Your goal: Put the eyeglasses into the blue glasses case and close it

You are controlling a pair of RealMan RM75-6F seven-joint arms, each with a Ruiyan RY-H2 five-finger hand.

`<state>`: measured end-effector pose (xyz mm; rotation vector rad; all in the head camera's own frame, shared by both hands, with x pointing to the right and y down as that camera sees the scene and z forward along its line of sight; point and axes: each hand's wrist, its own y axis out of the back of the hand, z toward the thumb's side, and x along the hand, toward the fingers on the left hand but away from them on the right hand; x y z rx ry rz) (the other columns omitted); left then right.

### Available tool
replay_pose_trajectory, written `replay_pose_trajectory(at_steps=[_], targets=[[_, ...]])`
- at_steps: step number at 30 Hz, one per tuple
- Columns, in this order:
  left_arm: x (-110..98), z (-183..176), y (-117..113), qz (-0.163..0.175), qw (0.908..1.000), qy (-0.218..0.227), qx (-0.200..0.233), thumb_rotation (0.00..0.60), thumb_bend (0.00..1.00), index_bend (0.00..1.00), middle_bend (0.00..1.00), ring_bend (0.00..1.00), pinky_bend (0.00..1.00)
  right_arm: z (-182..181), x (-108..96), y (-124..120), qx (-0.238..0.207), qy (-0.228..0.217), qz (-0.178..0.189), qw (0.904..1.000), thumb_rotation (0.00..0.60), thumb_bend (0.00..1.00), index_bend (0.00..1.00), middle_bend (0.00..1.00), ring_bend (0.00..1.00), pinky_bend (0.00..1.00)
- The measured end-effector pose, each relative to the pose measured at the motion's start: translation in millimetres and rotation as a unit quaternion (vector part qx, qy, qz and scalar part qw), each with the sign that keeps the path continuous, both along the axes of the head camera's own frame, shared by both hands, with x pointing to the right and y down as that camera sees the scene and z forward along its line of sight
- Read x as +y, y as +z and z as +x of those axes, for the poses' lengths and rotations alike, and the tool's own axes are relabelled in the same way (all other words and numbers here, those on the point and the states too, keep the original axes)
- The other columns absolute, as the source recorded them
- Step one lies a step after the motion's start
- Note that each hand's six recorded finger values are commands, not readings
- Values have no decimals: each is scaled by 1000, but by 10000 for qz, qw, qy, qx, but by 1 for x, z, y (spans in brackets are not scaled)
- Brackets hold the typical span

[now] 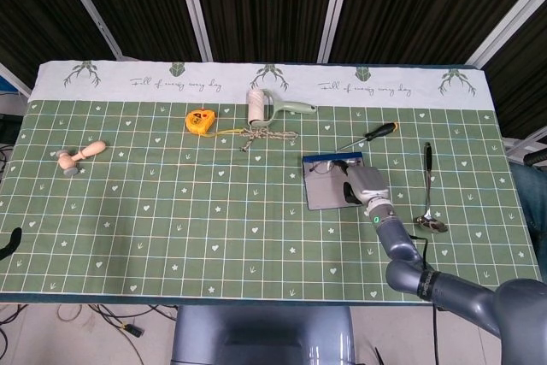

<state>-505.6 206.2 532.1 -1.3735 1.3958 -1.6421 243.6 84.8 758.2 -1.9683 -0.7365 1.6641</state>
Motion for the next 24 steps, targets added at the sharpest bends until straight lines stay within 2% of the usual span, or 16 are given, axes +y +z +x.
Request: replay_pose_trajectory(at_steps=[11, 18, 19, 21, 23, 24], targets=[[0, 0, 0, -15, 10000, 4, -6, 600, 290, 205, 0, 0, 0, 0, -4, -4, -84, 170, 93, 9998, 600, 794, 119, 950, 1000, 1000], [1, 0, 1, -40, 10000, 5, -28, 600, 290, 209, 0, 0, 0, -4, -4, -16, -227, 152, 201, 9994, 600, 781, 112, 944, 1000, 1000], [1, 0, 1, -42, 10000, -2, -30, 600, 290, 209, 0, 0, 0, -4, -4, -19, -253, 148, 228, 9993, 600, 766, 112, 936, 999, 1000], [1, 0, 1, -45, 10000, -9, -30, 600, 290, 210, 0, 0, 0, -2, -3, -24, -291, 139, 259, 9991, 600, 671, 113, 875, 956, 993], [1, 0, 1, -49, 10000, -10, -34, 600, 290, 210, 0, 0, 0, 0, -1, -29, -329, 112, 275, 9990, 600, 529, 117, 741, 842, 909], [1, 0, 1, -52, 10000, -9, -37, 600, 291, 211, 0, 0, 0, 1, 0, -31, -337, 94, 274, 9990, 600, 449, 120, 634, 749, 808]])
